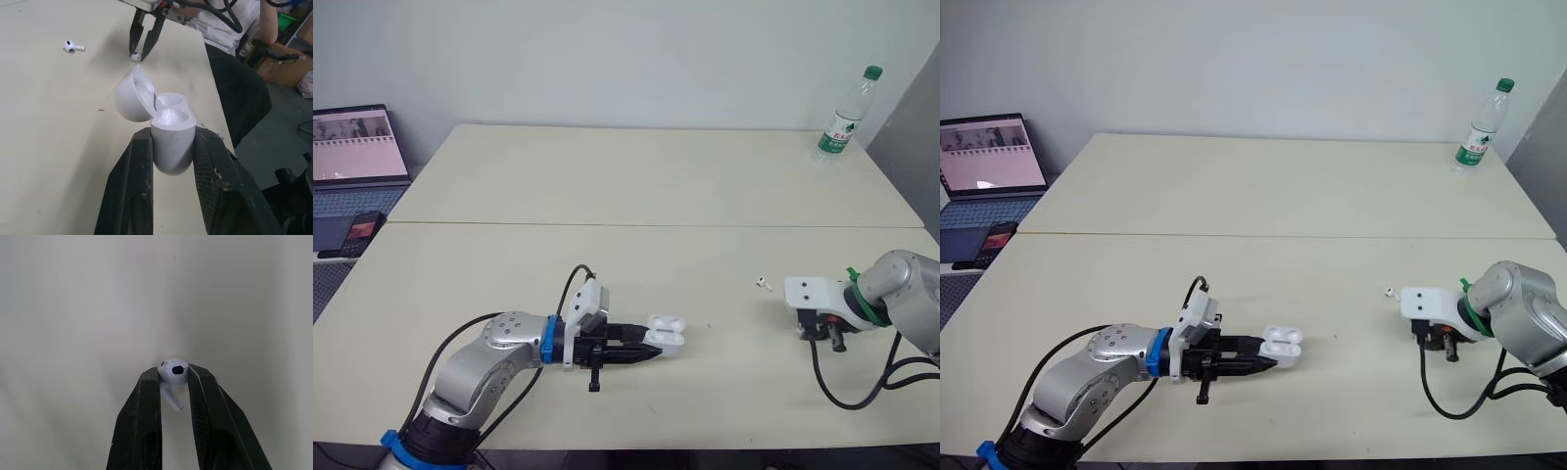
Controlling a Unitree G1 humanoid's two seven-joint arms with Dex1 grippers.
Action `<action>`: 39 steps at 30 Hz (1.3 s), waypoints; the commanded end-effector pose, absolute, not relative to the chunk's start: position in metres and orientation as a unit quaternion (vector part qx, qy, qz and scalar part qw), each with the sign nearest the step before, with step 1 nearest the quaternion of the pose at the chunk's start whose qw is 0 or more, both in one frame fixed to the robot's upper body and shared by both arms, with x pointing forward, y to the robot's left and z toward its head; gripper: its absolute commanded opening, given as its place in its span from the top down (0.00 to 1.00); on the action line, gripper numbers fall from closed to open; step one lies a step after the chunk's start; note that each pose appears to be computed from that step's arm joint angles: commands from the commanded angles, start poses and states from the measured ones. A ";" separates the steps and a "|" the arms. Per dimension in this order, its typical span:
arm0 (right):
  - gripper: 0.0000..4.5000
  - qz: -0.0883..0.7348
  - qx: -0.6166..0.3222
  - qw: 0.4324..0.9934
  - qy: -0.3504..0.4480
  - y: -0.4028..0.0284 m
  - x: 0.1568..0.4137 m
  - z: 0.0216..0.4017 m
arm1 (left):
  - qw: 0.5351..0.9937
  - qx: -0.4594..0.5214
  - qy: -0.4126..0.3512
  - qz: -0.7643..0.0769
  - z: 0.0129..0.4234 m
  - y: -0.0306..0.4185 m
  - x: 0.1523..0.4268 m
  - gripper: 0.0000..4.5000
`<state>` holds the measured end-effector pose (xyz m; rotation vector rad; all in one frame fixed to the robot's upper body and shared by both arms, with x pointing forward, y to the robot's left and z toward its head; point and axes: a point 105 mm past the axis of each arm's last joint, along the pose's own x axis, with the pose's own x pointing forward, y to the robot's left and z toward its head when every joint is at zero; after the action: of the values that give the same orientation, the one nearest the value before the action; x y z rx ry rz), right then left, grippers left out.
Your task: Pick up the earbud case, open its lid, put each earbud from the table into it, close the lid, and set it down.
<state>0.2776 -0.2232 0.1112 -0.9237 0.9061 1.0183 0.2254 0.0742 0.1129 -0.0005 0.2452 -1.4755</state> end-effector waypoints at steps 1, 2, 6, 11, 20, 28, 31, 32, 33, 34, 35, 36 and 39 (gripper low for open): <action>0.91 0.424 -0.356 0.768 0.321 -0.210 0.287 0.144 | 0.744 -0.007 0.077 -0.663 0.127 0.058 0.230 0.83; 0.91 0.419 -0.333 0.787 0.306 -0.208 0.287 0.149 | 0.755 -0.011 0.071 -0.652 0.128 0.054 0.235 0.83; 0.91 0.400 -0.245 0.845 0.257 -0.195 0.286 0.167 | 0.804 -0.018 0.034 -0.594 0.132 0.038 0.260 0.83; 0.91 0.366 -0.147 0.908 0.142 -0.171 0.305 0.200 | 0.869 -0.026 -0.003 -0.494 0.138 0.021 0.302 0.83; 0.91 0.337 0.083 0.938 0.001 -0.128 0.320 0.241 | 0.916 -0.038 -0.068 -0.393 0.157 -0.007 0.346 0.83; 0.91 0.310 0.179 0.934 -0.001 -0.112 0.324 0.237 | 0.907 -0.062 -0.119 -0.400 0.182 -0.024 0.350 0.83; 0.91 0.310 0.182 0.933 -0.003 -0.109 0.324 0.236 | 0.901 -0.070 -0.130 -0.407 0.188 -0.028 0.348 0.83; 0.91 0.310 0.182 0.933 -0.004 -0.108 0.325 0.236 | 0.900 -0.072 -0.132 -0.409 0.189 -0.029 0.347 0.83; 0.91 0.310 0.182 0.933 -0.004 -0.108 0.325 0.236 | 0.898 -0.075 -0.133 -0.414 0.190 -0.030 0.346 0.83; 0.91 0.310 0.182 0.933 -0.004 -0.108 0.326 0.236 | 0.895 -0.076 -0.134 -0.418 0.191 -0.030 0.344 0.83; 0.91 0.309 0.182 0.933 -0.004 -0.108 0.327 0.236 | 0.894 -0.079 -0.133 -0.421 0.190 -0.031 0.343 0.83; 0.91 0.308 0.180 0.934 -0.003 -0.108 0.327 0.235 | 0.891 -0.083 -0.131 -0.426 0.190 -0.031 0.342 0.83; 0.91 0.306 0.178 0.935 -0.002 -0.109 0.329 0.234 | 0.888 -0.088 -0.131 -0.432 0.190 -0.028 0.340 0.83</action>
<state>0.3318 -0.1098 0.2250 0.3742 0.0413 0.6112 0.3467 -0.0261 0.1723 -0.1630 -0.2050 -0.8719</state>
